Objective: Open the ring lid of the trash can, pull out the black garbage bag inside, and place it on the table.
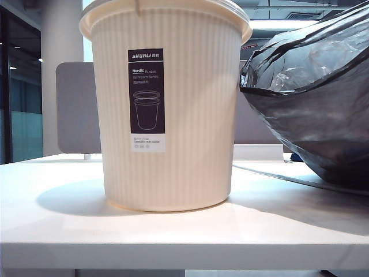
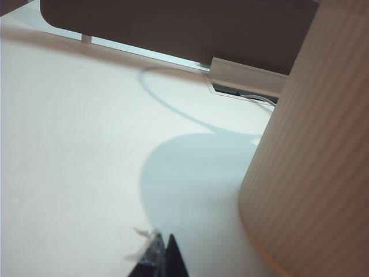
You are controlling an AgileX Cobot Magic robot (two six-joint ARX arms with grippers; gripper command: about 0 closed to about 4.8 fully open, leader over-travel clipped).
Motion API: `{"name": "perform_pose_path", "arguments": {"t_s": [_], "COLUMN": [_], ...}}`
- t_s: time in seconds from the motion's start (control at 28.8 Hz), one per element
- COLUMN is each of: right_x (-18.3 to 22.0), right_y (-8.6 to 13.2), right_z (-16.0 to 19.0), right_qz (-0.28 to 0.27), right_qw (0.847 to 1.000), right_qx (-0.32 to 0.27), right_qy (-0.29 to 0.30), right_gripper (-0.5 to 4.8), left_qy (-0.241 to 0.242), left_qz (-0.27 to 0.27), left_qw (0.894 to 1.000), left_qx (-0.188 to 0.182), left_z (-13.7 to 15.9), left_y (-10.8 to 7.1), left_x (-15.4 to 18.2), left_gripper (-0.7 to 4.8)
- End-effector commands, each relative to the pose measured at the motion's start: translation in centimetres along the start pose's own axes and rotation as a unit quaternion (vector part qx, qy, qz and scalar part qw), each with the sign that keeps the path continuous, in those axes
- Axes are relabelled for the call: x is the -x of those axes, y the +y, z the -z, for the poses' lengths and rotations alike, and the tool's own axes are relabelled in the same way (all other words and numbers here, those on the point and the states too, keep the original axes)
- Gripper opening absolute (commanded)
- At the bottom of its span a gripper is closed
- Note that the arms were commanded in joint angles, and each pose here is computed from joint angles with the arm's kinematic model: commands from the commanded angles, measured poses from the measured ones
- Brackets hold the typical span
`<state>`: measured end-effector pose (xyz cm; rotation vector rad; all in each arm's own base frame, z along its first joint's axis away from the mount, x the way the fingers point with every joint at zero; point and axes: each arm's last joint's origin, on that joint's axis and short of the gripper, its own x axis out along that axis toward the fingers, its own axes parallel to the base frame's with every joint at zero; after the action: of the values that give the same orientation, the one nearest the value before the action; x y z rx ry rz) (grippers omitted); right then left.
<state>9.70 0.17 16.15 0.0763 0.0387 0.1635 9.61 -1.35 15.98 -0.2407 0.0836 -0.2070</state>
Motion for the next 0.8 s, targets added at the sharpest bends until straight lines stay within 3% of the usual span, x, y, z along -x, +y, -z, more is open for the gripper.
{"name": "perform_pose_path", "arguments": {"t_s": [0.03, 0.28, 0.35, 0.42, 0.49, 0.69, 0.8], "right_x": [0.0, 0.0, 0.0, 0.0, 0.0, 0.0, 0.0], "right_y": [0.0, 0.0, 0.0, 0.0, 0.0, 0.0, 0.0], "right_z": [-0.1, -0.1, -0.1, -0.1, -0.1, -0.1, -0.1], "right_qz": [0.000, 0.000, 0.000, 0.000, 0.000, 0.000, 0.000], "right_qw": [1.000, 1.000, 1.000, 1.000, 1.000, 1.000, 1.000], "right_qx": [0.013, 0.013, 0.013, 0.013, 0.013, 0.013, 0.013], "right_qy": [-0.004, -0.003, -0.003, -0.003, -0.003, -0.003, -0.003], "right_gripper": [-0.01, -0.01, -0.01, -0.01, -0.01, -0.01, -0.01], "left_qy": [-0.007, -0.007, -0.008, 0.005, 0.026, 0.055, 0.054], "left_qz": [0.002, 0.001, -0.010, -0.009, -0.010, -0.011, -0.013], "left_qw": [1.000, 1.000, 0.995, 0.987, 0.982, 0.982, 0.987], "left_qx": [0.000, -0.006, -0.095, -0.158, -0.188, -0.180, -0.149], "left_z": [-0.2, -0.2, -0.2, 0.1, 0.4, 1.0, 1.0], "left_y": [0.0, 0.0, 0.0, 0.1, 0.2, 0.3, 0.3], "left_x": [0.0, 0.0, 0.0, 0.0, 0.0, 0.1, 0.1], "left_gripper": [-0.06, -0.06, -0.06, -0.06, -0.06, -0.06, -0.06]}}
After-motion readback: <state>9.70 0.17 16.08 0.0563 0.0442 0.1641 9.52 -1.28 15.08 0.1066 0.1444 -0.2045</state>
